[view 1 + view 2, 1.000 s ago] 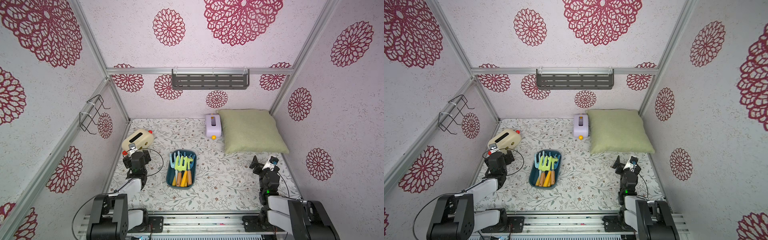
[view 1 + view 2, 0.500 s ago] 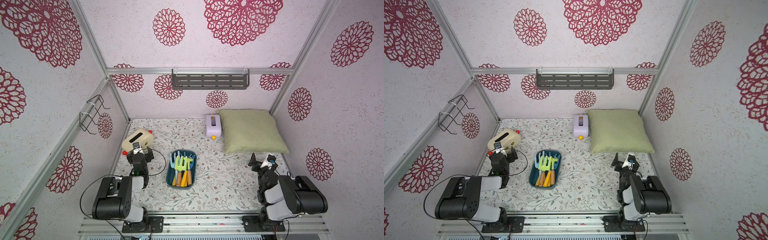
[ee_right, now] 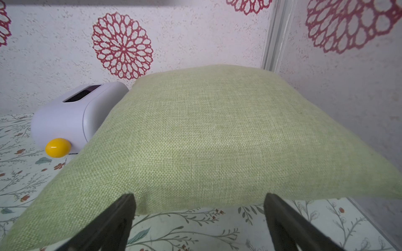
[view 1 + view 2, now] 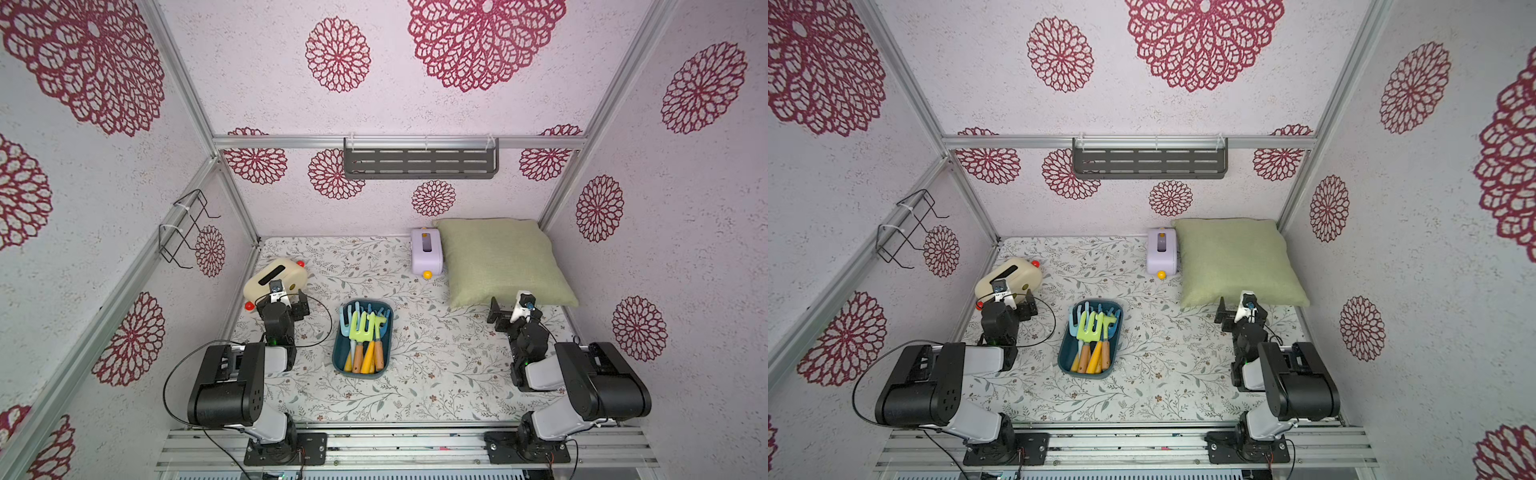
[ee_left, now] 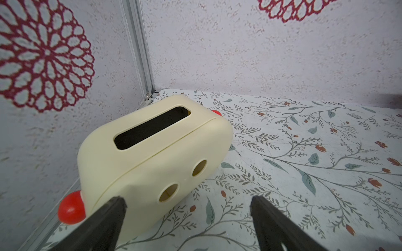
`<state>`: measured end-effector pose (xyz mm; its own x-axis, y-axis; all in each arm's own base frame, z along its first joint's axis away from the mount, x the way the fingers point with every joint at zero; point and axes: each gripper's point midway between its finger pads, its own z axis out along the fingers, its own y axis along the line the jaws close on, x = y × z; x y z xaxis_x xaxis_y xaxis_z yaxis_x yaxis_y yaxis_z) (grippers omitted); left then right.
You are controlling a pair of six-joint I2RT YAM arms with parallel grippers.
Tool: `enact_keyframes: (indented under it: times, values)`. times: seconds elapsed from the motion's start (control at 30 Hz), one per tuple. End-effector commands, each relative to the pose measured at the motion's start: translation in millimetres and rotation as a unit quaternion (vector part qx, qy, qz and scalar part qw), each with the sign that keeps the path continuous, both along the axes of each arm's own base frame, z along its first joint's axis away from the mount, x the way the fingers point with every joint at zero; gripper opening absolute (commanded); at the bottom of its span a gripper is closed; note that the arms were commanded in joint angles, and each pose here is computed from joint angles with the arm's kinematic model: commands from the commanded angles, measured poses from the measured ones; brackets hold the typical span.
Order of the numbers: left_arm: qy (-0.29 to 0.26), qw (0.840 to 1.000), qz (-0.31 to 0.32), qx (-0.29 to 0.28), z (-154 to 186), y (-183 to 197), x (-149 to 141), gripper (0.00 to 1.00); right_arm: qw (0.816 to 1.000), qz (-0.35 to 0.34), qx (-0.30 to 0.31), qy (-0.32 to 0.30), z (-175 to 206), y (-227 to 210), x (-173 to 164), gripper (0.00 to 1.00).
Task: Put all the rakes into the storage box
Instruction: Reset both arms
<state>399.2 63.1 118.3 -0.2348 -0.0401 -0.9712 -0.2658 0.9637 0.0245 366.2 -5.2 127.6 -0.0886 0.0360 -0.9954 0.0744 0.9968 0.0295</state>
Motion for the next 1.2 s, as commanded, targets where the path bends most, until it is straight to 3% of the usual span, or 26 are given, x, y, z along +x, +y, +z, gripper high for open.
enact_keyframes:
  times: [0.0,0.37,1.17]
  values:
    - [-0.003,1.000,-0.003,-0.002,3.1,1.6,1.6,0.97,1.000,0.006,-0.010,-0.013,7.9,2.4,1.0,0.99]
    - [-0.004,1.000,-0.005,-0.003,3.5,1.4,2.4,0.97,0.998,0.053,-0.024,-0.004,5.1,18.3,5.1,0.99]
    - [-0.003,1.000,-0.006,-0.004,3.0,1.4,2.4,0.97,0.999,0.037,-0.021,-0.007,6.0,13.0,3.7,0.99]
